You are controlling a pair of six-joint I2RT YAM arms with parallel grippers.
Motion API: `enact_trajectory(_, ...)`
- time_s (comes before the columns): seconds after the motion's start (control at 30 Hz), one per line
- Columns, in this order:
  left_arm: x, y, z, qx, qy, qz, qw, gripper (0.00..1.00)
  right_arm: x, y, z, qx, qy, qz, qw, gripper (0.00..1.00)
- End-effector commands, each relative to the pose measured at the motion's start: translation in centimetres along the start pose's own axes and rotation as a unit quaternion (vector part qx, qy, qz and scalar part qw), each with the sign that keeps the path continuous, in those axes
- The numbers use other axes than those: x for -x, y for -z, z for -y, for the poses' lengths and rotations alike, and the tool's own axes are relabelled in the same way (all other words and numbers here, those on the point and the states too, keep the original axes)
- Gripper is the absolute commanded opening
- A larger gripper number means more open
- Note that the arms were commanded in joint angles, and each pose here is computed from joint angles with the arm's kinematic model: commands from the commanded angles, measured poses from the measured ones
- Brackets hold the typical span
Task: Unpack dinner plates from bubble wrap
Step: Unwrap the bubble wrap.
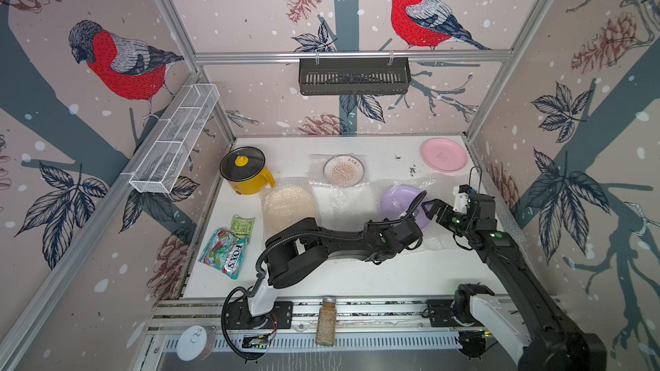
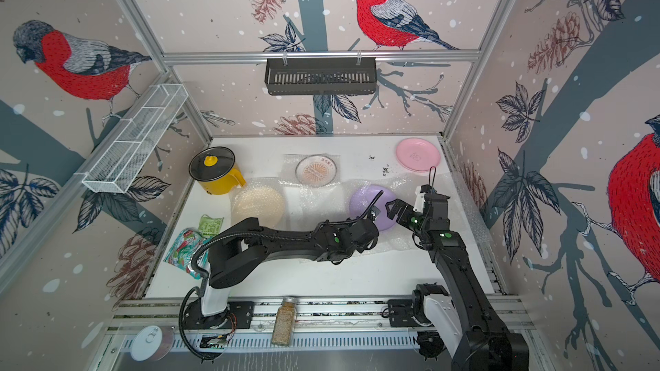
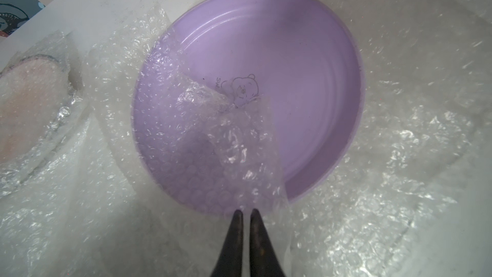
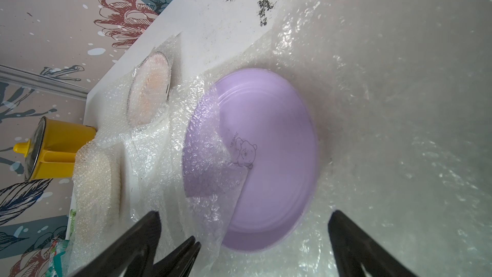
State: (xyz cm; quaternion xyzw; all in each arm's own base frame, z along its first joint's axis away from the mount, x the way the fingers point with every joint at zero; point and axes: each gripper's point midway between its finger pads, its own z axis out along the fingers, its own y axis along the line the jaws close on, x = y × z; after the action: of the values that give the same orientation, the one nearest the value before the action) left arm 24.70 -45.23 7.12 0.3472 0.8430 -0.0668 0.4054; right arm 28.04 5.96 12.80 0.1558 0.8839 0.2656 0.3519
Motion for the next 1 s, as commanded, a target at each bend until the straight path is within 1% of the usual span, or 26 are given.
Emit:
enact_trajectory(0.0,0.9,0.9,-1.1,0.013,0.05,0.01,0.999,0.0,0.9,-0.4,0.1,0.0,-0.01,0.019,1.0,0.99)
enact_trajectory(0.17,1.1,3.0,-3.5,0.012,0.13,0.024,0.991,0.0,0.8,-1.3,0.3,0.001,-0.021,0.008,1.0,0.99)
enact_trajectory(0.23,1.1,3.8,-4.1,0.003,0.147,0.034,0.989,0.0,0.7,-1.7,0.4,0.001,-0.024,0.001,1.0,0.99)
enact_trajectory(0.27,1.2,4.1,-4.1,-0.009,0.147,0.037,0.988,0.0,0.6,-1.9,0.5,0.0,-0.025,-0.003,1.0,0.99)
enact_trajectory(0.3,1.1,4.2,-3.6,-0.024,0.137,0.037,0.99,0.07,0.5,-2.0,0.5,0.001,-0.026,-0.007,1.0,0.99)
enact_trajectory(0.33,1.3,4.4,-2.7,-0.052,0.119,0.041,0.991,0.19,0.5,-2.1,0.5,0.001,-0.027,-0.007,1.0,0.99)
enact_trajectory(0.37,1.4,4.7,-1.5,-0.088,0.096,0.045,0.99,0.34,0.5,-2.0,0.5,0.001,-0.026,-0.006,1.0,0.99)
enact_trajectory(0.43,1.2,5.3,1.2,-0.15,0.034,0.049,0.987,0.57,0.8,-1.8,0.6,-0.005,-0.027,-0.001,1.0,0.99)
enact_trajectory(0.5,0.5,5.1,2.7,-0.161,-0.025,0.049,0.985,0.77,1.2,-1.3,0.8,-0.01,-0.029,0.006,1.0,0.99)
enact_trajectory(0.53,-0.1,4.7,3.2,-0.164,-0.052,0.045,0.984,0.84,1.3,-1.1,0.8,-0.009,-0.031,0.01,0.999,0.99)
enact_trajectory(0.57,-0.6,4.1,3.6,-0.164,-0.073,0.041,0.983,0.89,1.4,-0.9,0.7,-0.007,-0.033,0.012,0.999,0.99)
enact_trajectory(0.63,-0.9,3.2,3.8,-0.155,-0.095,0.035,0.983,0.9,1.3,-0.4,0.5,-0.003,-0.034,0.016,0.999,0.99)
enact_trajectory(0.77,-0.7,1.4,3.8,-0.126,-0.114,0.031,0.985,0.88,1.2,0.4,0.2,-0.001,-0.033,0.021,0.999,0.99)
enact_trajectory(0.83,-0.4,0.5,3.2,-0.102,-0.111,0.03,0.988,0.84,1.2,0.8,0.1,0.001,-0.032,0.025,0.999,0.99)
enact_trajectory(0.9,0.0,0.0,3.1,-0.091,-0.109,0.031,0.989,0.81,1.2,1.1,-0.1,0.004,-0.031,0.029,0.999,0.99)
enact_trajectory(0.97,0.1,-0.6,3.0,-0.076,-0.109,0.028,0.991,0.74,1.3,1.3,-0.1,0.006,-0.029,0.036,0.999,0.99)
